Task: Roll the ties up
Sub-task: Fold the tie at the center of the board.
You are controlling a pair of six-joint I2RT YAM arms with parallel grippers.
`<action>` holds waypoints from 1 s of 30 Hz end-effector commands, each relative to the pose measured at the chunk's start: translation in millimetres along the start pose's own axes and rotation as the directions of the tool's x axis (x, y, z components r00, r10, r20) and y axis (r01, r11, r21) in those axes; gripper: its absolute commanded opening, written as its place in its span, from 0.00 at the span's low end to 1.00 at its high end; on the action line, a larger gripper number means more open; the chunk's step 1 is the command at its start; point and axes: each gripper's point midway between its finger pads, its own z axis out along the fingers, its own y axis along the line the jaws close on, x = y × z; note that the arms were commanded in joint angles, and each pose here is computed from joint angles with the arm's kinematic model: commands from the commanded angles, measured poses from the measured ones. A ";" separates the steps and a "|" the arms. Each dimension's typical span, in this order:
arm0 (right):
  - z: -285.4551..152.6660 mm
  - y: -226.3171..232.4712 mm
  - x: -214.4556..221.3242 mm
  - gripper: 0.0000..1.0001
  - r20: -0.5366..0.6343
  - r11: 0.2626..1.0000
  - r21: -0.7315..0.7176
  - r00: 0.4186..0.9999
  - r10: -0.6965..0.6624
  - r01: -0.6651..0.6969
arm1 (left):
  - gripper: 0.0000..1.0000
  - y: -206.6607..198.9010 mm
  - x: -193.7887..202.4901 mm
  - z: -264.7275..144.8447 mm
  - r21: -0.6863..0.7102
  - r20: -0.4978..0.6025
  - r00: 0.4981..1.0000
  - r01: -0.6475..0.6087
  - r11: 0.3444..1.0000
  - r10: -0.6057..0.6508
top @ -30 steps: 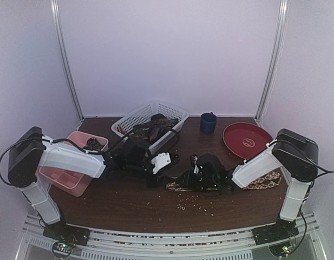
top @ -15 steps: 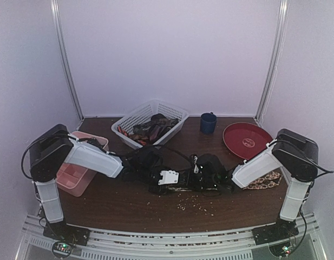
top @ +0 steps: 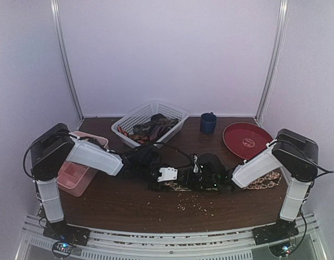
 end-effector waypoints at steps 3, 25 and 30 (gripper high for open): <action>1.5 0.3 0.9 0.19 -0.005 1.000 -0.022 1.000 0.014 -0.014 | 0.61 -0.6 2.7 7.7 0.049 -0.009 1.000 0.018 0.999 -0.018; 6.8 -12.3 11.6 0.20 -0.038 0.999 0.005 0.999 0.037 -0.037 | 0.52 5.6 -1.3 -0.1 0.048 0.019 0.999 0.048 0.998 -0.049; 5.8 -15.0 9.3 0.19 -0.025 1.000 0.019 1.000 0.015 -0.015 | 0.55 24.8 -17.5 -24.1 -0.052 0.068 0.994 0.085 0.995 -0.081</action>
